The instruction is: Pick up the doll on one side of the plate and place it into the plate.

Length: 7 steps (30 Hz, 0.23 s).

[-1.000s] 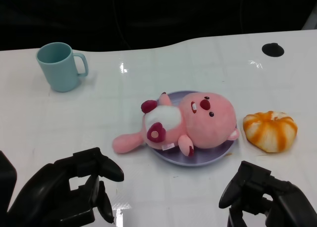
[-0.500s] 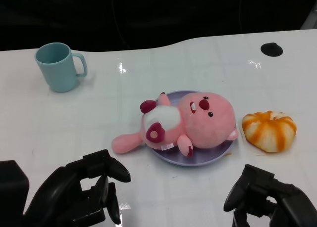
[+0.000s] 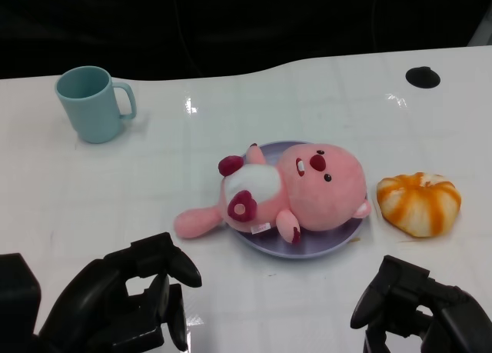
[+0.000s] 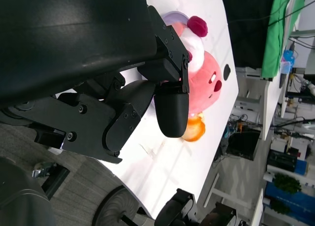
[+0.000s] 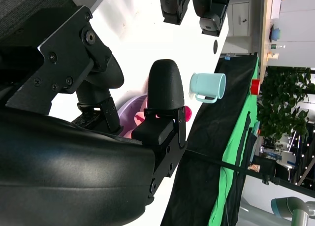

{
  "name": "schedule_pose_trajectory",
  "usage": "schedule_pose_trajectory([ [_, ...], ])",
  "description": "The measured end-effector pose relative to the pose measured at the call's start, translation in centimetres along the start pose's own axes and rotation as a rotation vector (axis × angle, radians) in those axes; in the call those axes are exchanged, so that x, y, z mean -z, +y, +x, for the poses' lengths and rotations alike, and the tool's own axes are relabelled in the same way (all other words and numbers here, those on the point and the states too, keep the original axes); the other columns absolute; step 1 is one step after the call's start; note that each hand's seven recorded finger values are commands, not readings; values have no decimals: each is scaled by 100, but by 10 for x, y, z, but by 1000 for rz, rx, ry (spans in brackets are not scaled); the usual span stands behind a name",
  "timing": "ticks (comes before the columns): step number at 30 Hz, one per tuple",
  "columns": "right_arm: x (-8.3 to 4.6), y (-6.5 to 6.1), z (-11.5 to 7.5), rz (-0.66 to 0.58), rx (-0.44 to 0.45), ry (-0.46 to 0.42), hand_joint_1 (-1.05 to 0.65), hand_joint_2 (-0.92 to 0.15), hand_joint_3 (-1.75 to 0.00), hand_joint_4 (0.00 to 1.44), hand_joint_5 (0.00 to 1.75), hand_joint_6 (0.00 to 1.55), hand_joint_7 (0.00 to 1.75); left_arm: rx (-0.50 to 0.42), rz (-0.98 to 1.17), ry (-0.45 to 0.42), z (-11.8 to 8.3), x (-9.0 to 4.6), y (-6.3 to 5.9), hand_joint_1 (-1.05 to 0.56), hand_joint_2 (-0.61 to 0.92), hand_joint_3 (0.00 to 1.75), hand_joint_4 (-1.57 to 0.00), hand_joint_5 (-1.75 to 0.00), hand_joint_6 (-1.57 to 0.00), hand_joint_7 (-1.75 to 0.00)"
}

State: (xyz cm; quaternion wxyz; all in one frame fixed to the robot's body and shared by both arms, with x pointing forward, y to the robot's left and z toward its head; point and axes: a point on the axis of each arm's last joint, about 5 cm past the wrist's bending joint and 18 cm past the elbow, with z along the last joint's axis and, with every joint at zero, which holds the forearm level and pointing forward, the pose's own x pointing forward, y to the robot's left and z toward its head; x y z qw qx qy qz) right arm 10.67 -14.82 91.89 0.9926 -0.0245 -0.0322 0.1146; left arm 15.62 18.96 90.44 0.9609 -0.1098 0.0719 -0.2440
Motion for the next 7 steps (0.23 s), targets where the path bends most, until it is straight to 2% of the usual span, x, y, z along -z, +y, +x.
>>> schedule_pose_trajectory([
  [7,0,-1,0,1,2,-3,11,-34,-148,75,175,66,153,9,5,-6,0,2,2,-14,48,131,-84,-175,-76,-156],
])
